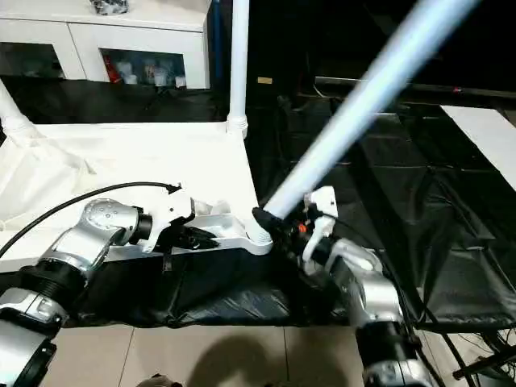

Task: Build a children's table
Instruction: Insert table leg to table base

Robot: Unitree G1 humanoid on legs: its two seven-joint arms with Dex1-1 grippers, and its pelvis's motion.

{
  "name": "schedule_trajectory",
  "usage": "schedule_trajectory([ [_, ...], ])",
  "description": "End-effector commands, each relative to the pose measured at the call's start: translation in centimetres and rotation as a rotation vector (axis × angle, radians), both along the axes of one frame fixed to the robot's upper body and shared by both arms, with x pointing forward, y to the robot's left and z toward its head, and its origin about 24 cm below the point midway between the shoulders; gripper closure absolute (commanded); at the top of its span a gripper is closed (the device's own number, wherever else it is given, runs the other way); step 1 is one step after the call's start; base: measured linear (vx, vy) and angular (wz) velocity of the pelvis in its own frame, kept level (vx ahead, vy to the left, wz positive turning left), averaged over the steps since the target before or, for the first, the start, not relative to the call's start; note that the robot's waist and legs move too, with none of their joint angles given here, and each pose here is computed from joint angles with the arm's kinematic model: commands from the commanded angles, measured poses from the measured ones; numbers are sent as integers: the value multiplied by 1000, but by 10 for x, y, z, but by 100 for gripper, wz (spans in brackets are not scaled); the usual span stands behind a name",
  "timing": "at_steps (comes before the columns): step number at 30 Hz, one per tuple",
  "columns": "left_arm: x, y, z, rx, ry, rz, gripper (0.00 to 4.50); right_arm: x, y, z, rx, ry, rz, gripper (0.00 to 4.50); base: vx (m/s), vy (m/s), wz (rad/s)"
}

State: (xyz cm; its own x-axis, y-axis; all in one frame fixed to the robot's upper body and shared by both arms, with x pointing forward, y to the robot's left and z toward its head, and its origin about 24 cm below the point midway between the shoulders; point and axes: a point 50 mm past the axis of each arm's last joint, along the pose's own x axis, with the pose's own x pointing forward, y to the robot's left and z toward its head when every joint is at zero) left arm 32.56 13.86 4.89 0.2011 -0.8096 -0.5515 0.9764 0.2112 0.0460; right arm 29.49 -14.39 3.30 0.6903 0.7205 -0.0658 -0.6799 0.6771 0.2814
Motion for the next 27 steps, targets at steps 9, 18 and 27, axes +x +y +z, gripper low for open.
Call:
schedule_trajectory([
  [9, 4, 5, 3, 13, -18, 18, 450, -3, -3, -10, -224, 51, 80, 261, 0, 0, 0],
  [18, 4, 7, 5, 35, -21, -2, 450, -10, 10, -15, -332, 110, 325, 261, 0, 0, 0],
  [27, 2, 5, 12, 21, -32, -71, 450, -13, 12, -17, -349, 117, 401, 261, 0, 0, 0],
])
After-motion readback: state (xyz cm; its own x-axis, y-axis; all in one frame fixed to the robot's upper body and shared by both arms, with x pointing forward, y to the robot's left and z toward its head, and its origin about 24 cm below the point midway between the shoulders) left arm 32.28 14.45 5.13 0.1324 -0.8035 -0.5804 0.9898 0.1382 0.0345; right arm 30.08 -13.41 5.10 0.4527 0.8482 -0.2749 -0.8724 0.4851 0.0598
